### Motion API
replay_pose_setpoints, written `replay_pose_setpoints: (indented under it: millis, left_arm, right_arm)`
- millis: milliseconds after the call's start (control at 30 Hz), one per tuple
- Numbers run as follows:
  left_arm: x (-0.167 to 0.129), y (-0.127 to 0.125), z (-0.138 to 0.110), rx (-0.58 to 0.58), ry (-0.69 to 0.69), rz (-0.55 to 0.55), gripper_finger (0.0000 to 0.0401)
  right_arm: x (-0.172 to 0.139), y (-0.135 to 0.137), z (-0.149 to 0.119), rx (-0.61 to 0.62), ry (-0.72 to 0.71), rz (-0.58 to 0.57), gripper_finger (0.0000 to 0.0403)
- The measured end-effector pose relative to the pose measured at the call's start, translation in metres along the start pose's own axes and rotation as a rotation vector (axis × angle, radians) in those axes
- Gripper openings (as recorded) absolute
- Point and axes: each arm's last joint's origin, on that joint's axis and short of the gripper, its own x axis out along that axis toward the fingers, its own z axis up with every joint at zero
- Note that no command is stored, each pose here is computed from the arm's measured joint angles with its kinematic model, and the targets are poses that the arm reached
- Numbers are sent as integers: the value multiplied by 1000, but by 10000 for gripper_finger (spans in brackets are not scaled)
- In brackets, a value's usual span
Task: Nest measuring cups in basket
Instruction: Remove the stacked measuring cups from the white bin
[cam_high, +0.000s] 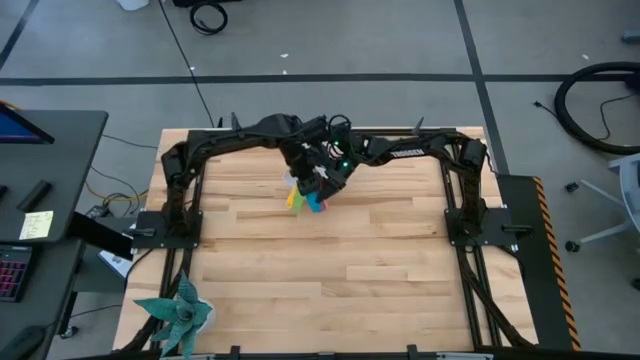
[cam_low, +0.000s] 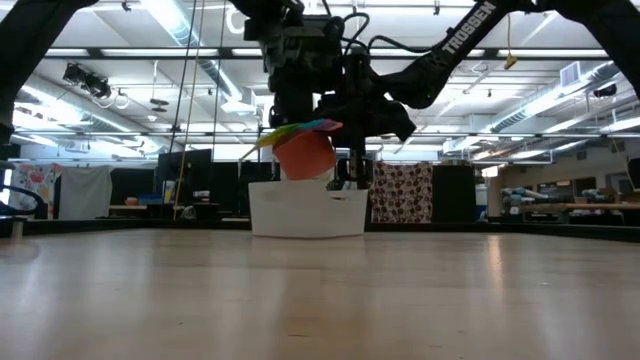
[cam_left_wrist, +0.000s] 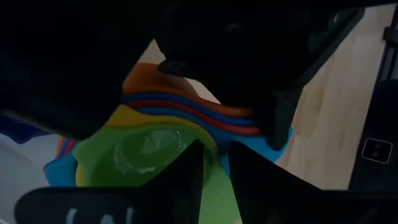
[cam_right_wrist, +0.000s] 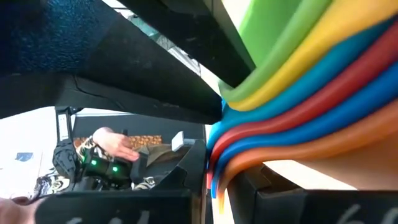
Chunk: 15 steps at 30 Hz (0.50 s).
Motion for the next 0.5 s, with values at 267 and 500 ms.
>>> replay_pose_setpoints:
  millis: [267,500]
  left_arm:
    - [4,-13,-2,48,22,-5,74]
    - [4,-15,-3,72,29,5,51]
  right_arm:
    - [4,3,-6,13,2,5,43]
    - [8,3,-7,21,4,-2,43]
